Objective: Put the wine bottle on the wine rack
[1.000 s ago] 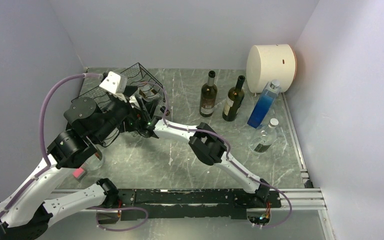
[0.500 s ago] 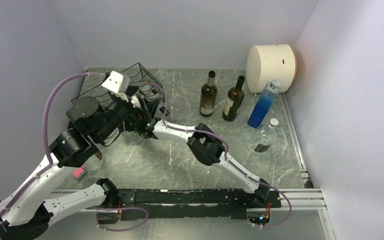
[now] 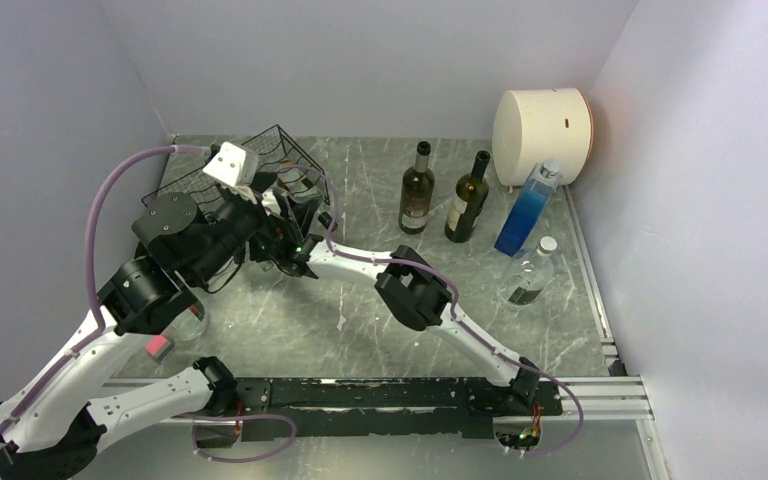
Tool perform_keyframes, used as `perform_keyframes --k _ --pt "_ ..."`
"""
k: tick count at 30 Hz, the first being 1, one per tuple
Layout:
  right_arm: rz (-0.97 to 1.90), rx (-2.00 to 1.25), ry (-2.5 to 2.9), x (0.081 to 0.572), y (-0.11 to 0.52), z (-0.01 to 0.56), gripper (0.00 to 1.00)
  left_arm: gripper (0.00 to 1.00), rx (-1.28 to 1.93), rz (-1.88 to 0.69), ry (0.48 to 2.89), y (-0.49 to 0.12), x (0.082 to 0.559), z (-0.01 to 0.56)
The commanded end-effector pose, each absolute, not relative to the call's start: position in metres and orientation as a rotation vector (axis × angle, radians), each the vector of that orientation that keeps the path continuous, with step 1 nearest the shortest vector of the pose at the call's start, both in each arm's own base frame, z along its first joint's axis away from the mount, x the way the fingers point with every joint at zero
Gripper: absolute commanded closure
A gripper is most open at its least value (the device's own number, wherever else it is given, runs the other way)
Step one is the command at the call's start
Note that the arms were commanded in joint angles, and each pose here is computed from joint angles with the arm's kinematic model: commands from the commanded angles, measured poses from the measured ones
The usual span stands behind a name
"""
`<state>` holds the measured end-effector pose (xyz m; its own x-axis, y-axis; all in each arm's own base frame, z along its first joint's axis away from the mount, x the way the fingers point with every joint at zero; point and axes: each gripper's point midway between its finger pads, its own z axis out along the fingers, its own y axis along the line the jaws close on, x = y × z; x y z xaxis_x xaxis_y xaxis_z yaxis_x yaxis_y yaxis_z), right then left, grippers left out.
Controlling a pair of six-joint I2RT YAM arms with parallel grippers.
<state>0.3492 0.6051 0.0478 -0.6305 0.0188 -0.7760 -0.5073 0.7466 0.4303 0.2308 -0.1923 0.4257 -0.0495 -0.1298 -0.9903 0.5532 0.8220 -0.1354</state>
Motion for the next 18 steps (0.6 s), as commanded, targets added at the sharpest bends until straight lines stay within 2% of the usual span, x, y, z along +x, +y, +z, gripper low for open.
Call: perform_keyframes --k 1,10,18 --pt "0.925 -0.318 2.003 0.354 0.61 0.122 0.11 0.01 0.359 -0.591 1.492 -0.188 0.222 0.443" --pt "0.936 -0.3 2.016 0.342 0.586 0.145 0.04 0.01 0.357 -0.579 1.502 -0.185 0.222 0.442" --pt "0.972 -0.325 1.91 0.314 0.538 0.165 0.06 0.01 0.336 -0.565 1.468 -0.177 0.22 0.449"
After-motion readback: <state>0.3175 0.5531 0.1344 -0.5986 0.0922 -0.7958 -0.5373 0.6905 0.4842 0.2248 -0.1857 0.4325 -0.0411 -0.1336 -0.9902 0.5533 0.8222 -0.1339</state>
